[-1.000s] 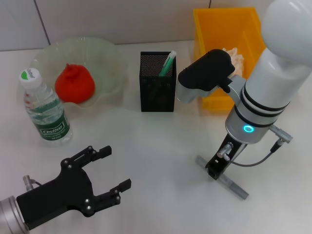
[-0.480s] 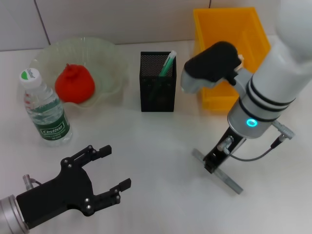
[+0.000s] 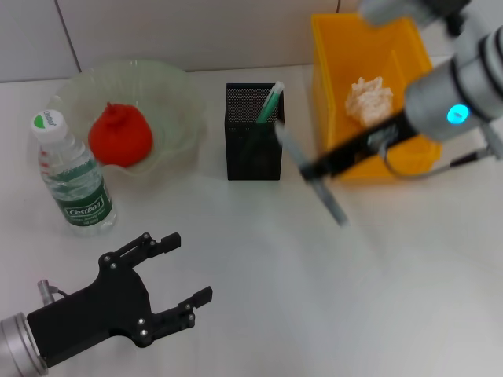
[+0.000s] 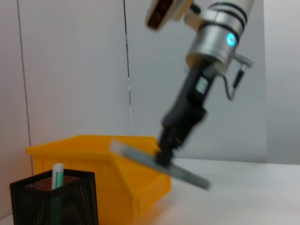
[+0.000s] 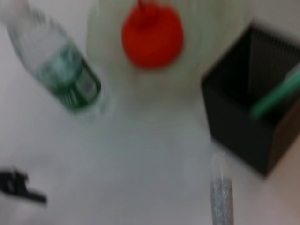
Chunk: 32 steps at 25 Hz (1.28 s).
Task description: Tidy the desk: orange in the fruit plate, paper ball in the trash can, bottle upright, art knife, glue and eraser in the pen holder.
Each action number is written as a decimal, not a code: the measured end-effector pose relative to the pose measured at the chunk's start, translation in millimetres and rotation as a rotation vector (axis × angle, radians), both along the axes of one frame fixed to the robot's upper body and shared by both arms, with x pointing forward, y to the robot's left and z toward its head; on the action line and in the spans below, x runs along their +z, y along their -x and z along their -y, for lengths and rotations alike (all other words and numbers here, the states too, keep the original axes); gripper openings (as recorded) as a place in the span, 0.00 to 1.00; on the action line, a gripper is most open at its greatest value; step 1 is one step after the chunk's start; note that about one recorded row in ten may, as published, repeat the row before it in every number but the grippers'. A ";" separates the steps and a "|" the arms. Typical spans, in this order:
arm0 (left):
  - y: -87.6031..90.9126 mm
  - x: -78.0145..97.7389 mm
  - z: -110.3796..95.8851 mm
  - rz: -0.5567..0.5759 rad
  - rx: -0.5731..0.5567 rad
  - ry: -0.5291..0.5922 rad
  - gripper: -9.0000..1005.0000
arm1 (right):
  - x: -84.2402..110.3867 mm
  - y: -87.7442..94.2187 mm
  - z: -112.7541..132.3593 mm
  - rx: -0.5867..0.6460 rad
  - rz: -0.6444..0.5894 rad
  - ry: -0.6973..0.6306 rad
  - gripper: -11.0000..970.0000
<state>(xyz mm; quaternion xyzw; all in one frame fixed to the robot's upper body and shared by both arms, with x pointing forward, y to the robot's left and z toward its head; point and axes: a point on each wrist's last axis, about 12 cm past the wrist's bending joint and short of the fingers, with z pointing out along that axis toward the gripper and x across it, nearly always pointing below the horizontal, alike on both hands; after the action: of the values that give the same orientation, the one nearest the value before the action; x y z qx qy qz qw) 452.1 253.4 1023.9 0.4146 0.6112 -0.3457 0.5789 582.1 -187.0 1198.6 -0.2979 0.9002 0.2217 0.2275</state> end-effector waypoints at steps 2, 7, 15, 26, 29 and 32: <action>-0.4 0.3 0.3 0.001 -0.001 0.000 0.81 | 12.4 -1.1 6.0 -0.010 0.093 -0.066 0.14; -0.8 0.6 0.7 0.001 -0.003 0.002 0.81 | 37.7 -3.4 12.2 -0.001 0.343 -0.236 0.14; -1.1 1.1 1.6 -0.001 -0.006 0.007 0.81 | 43.9 -15.5 10.1 0.009 0.621 -0.423 0.14; 0.5 0.6 2.4 -0.008 -0.008 0.017 0.81 | -26.3 -25.0 12.5 0.017 0.849 -0.456 0.14; -1.3 1.1 3.8 -0.022 -0.005 0.028 0.81 | -38.0 -21.6 11.2 0.032 0.878 -0.442 0.14; -3.0 1.1 4.8 -0.029 -0.002 0.029 0.81 | -52.2 -17.3 11.2 0.029 0.916 -0.442 0.14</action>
<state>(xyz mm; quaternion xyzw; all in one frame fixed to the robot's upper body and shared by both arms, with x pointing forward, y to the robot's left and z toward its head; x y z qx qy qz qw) 455.1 248.6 1024.9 0.4016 0.6141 -0.3613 0.5754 599.4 -198.3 1146.3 -0.3219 0.6354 0.2564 0.6534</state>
